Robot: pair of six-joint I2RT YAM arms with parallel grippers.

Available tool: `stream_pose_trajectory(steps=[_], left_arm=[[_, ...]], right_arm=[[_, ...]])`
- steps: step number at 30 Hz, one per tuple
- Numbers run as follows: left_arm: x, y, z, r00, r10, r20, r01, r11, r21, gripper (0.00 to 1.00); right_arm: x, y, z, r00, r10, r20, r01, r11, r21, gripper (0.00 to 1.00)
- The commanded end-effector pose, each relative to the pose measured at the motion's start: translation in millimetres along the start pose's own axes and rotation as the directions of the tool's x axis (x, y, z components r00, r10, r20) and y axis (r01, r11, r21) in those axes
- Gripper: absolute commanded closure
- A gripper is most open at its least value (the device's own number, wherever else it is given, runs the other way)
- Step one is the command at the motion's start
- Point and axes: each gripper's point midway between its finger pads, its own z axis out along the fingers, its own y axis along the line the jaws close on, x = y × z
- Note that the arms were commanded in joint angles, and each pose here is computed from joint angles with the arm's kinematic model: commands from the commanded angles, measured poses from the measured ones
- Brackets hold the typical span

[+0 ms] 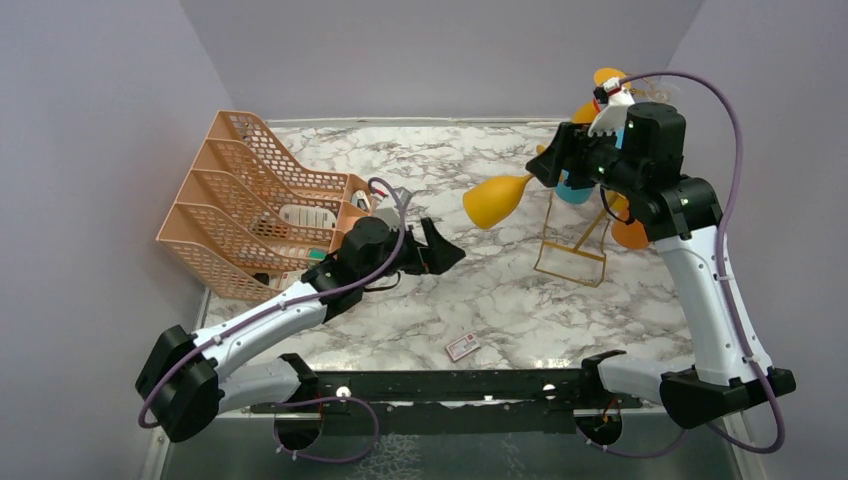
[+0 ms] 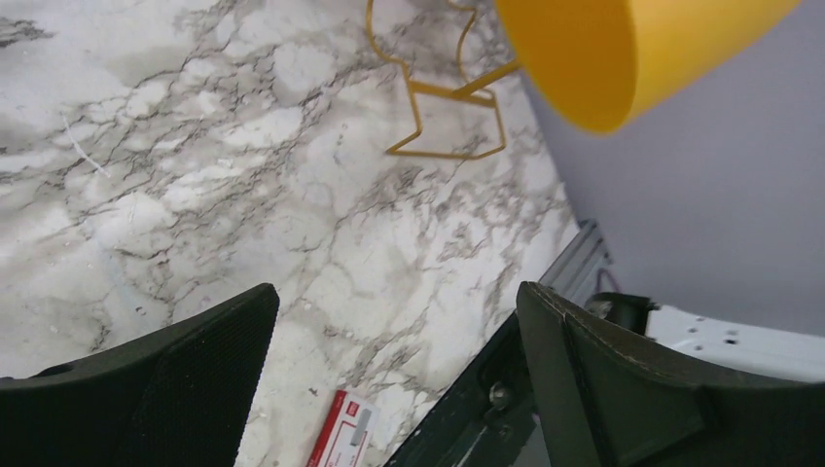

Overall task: Take the wine glass off the wine glass rack
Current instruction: Pick up the wine glass from the wine rack, then place the wine glass at the center of the board.

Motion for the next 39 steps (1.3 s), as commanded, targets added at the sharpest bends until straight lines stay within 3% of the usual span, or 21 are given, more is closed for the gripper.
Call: stream_pose_trajectory(steps=[1, 24, 31, 39], left_arm=[[-36.1, -26.9, -21.4, 0.988, -0.113, 0.104, 0.089, 0.973, 0.213, 0.01], [-62.6, -69.5, -46.0, 0.949, -0.282, 0.137, 0.180, 0.848, 0.499, 0.03], [-69.8, -82.2, -52.7, 0.932, -0.331, 0.146, 0.182, 0.777, 0.602, 0.13], [-73.2, -88.6, -61.7, 0.920, -0.362, 0.152, 0.177, 0.727, 0.663, 0.33]], right_arm=[[1.9, 29.0, 4.1, 0.999, 0.053, 0.009, -0.051, 0.985, -0.162, 0.45], [33.8, 43.7, 14.5, 0.987, 0.155, -0.051, -0.162, 0.949, -0.270, 0.45], [44.0, 49.3, 16.6, 0.979, 0.182, -0.093, -0.202, 0.932, -0.302, 0.45], [52.4, 51.9, 16.1, 0.972, 0.205, -0.118, -0.233, 0.920, -0.316, 0.45]])
